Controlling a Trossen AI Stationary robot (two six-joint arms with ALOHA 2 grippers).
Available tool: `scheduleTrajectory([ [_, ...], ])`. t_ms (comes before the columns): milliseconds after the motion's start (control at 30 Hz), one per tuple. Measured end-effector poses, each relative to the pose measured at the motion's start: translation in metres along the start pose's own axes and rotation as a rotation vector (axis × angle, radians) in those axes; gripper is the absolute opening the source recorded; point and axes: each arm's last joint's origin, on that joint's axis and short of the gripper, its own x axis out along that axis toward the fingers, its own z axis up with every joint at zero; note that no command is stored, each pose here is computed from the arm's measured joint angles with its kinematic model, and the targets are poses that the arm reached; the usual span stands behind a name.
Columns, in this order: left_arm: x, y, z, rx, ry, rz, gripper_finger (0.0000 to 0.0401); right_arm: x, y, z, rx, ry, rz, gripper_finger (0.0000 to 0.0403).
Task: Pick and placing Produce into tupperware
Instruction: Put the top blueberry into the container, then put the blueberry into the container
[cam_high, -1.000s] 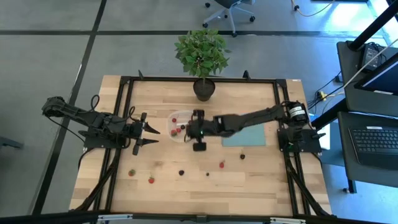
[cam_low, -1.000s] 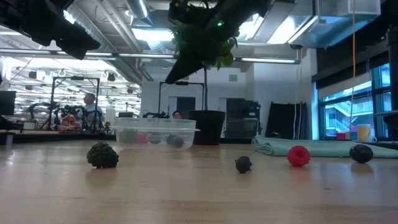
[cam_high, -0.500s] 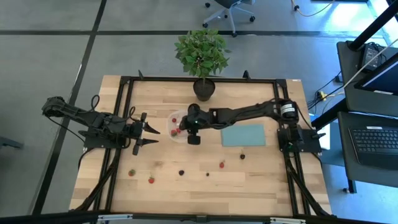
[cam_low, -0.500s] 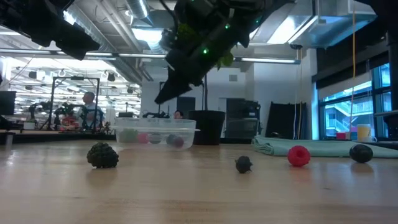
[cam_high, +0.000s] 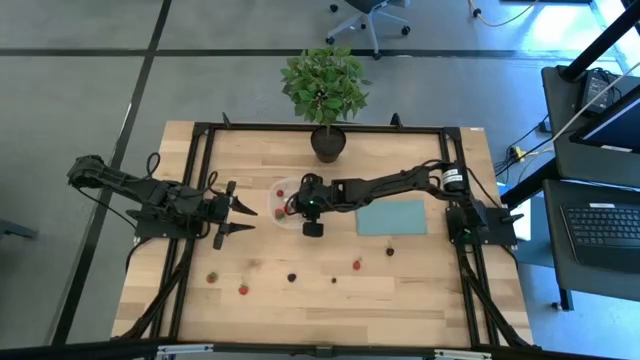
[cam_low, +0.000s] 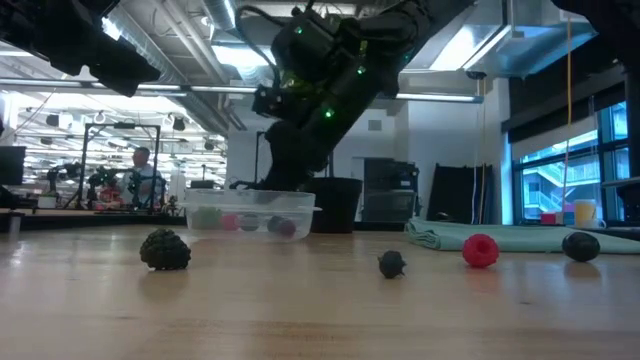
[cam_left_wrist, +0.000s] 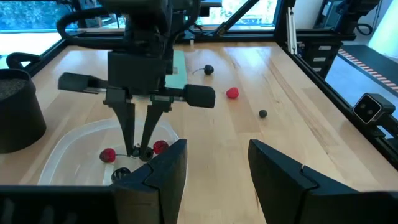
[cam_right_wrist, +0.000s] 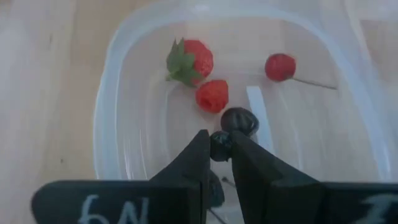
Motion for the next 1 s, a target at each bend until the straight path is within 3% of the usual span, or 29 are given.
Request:
scheduleTrajectory([
  [233, 0.0, 0.0, 0.0, 0.0, 0.0, 0.0, 0.0165, 0.0001, 0.0, -0.0003, 0.023, 0.003, 0.0, 0.0059],
  [1000, 0.0, 0.0, -0.0001, -0.002, 0.001, 0.0, 0.0165, 0.0, 0.0, -0.0003, 0.023, 0.003, -0.001, 0.0129],
])
